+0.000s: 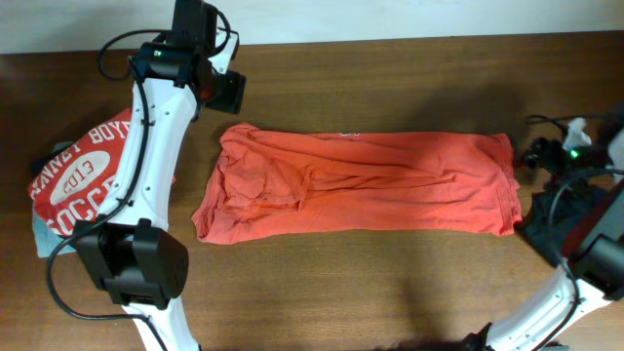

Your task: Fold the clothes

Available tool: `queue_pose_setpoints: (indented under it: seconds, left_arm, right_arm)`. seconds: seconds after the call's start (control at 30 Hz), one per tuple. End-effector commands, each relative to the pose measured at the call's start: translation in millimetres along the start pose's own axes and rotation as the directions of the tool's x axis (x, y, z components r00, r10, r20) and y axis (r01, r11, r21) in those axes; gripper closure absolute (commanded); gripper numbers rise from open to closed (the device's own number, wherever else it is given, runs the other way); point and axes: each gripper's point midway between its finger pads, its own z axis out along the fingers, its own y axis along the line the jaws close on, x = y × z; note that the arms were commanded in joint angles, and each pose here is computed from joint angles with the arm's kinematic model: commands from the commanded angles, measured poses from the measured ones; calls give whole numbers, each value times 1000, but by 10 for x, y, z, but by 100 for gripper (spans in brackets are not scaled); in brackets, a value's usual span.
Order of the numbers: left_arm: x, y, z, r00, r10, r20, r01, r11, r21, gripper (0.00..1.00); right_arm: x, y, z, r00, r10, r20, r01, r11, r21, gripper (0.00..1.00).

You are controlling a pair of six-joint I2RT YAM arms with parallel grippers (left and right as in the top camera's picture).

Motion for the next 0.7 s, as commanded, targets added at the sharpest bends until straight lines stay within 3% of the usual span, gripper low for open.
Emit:
queue_pose_setpoints:
  seconds: [0.0, 0.17, 0.33, 0.67]
  left_arm:
    - [24, -3, -26, 1000, 8, -15, -8, 1000, -1, 33]
    - [85, -11, -28, 999, 9, -39, -9, 1000, 3, 33]
    - [140, -17, -31, 998, 11, -61, -11, 1000, 5, 33]
    - [217, -30, -37, 996, 14, -93, -13, 1000, 10, 33]
  right_arm:
    - [-17, 45, 128, 995, -95, 26, 98, 977, -190, 13]
    - [91, 176, 369, 987, -160, 4, 152, 926, -344, 18]
    - [282, 287, 482, 983, -162, -90, 119, 924, -362, 20]
    - [364, 318, 657, 974, -197, -108, 151, 929, -339, 21]
